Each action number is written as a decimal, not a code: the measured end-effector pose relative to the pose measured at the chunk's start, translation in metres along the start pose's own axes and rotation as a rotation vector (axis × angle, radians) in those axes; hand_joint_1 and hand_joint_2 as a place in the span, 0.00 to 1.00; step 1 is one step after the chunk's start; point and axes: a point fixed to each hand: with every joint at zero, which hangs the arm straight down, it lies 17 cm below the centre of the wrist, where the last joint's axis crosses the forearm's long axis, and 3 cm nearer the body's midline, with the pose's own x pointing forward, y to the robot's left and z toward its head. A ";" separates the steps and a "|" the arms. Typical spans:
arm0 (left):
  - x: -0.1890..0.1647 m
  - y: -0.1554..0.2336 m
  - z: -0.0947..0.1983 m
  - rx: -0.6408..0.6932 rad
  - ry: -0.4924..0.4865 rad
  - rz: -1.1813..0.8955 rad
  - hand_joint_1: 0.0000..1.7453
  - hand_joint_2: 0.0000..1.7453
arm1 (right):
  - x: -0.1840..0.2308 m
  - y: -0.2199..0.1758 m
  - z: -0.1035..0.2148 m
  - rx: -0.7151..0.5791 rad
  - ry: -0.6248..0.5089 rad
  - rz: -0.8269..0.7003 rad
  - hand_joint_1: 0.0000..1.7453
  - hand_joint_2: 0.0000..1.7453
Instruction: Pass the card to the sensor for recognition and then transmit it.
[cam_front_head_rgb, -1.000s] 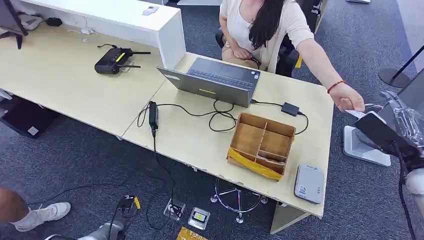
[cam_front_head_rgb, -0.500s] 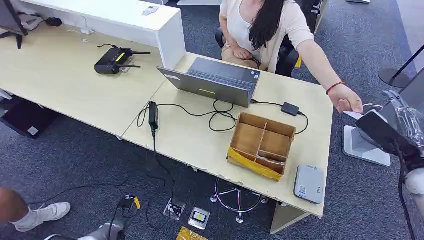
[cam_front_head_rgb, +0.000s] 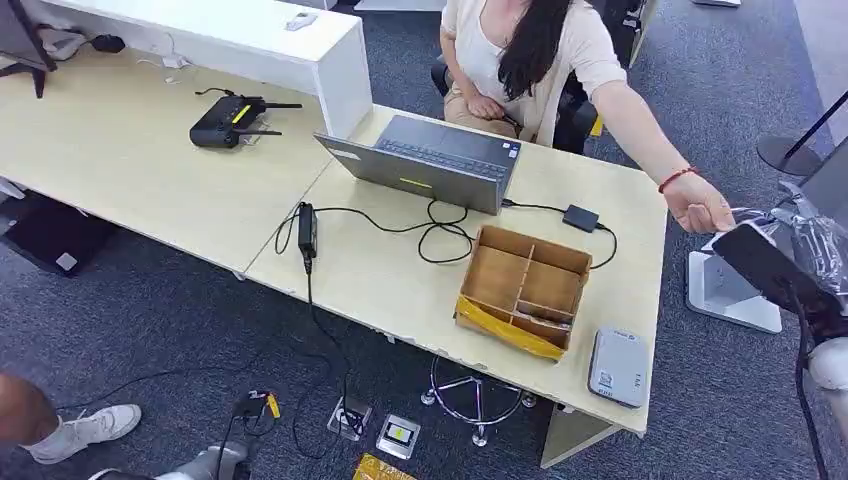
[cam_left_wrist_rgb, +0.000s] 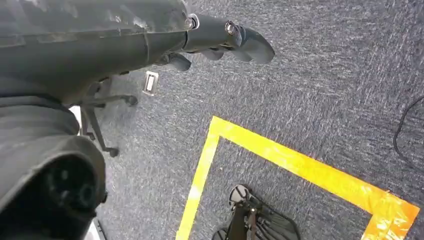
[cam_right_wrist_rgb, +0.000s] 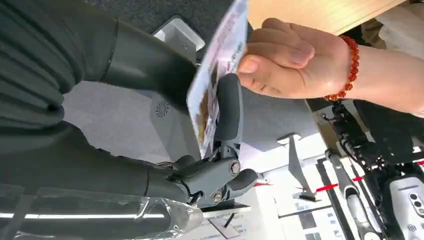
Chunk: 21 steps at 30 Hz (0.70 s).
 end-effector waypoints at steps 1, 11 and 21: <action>0.000 0.001 0.000 0.001 0.000 0.000 0.00 0.00 | 0.000 0.000 0.000 0.000 0.000 0.000 1.00 1.00; 0.001 0.002 0.000 0.003 -0.002 -0.001 0.00 0.00 | 0.000 0.002 0.001 0.005 -0.003 -0.002 1.00 1.00; 0.001 0.002 0.000 0.002 -0.002 -0.002 0.00 0.00 | 0.000 0.004 0.001 0.012 -0.005 -0.003 1.00 1.00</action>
